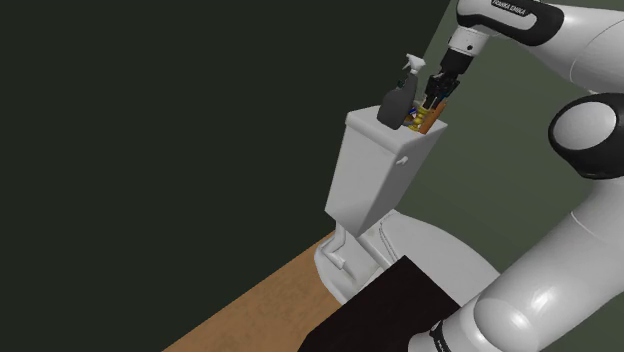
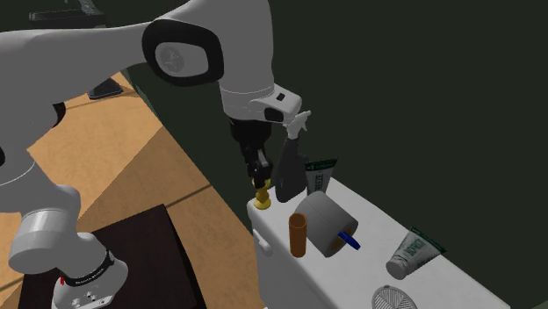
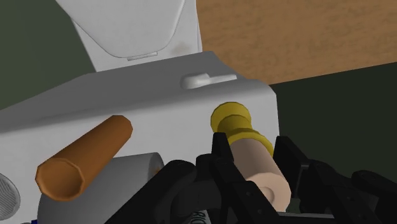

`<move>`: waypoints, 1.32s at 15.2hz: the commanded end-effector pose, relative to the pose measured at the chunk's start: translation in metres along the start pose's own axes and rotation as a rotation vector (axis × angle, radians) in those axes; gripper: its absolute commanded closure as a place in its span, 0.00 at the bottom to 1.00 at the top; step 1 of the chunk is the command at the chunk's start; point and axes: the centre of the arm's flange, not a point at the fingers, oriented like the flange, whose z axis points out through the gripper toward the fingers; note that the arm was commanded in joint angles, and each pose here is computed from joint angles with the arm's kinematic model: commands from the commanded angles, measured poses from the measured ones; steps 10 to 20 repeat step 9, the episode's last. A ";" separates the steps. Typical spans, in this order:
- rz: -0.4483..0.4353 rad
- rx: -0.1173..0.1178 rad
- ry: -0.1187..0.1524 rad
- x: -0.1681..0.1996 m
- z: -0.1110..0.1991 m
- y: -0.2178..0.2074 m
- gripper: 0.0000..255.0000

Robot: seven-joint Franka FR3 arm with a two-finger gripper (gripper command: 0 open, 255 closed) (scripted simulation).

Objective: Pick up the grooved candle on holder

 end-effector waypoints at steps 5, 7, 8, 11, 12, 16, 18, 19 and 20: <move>0.000 0.000 0.000 0.001 -0.031 0.000 1.00; 0.000 0.000 0.000 0.001 -0.042 0.000 1.00; 0.000 0.000 0.000 0.001 -0.042 0.000 1.00; 0.000 0.000 0.000 0.001 -0.042 0.000 1.00; 0.000 0.000 0.000 0.001 -0.042 0.000 1.00; 0.000 0.000 0.000 0.001 -0.042 0.000 1.00; 0.000 0.000 0.000 0.001 -0.042 0.000 1.00; 0.000 0.000 0.000 0.001 -0.042 0.000 1.00; 0.000 0.000 0.000 0.001 -0.042 0.000 1.00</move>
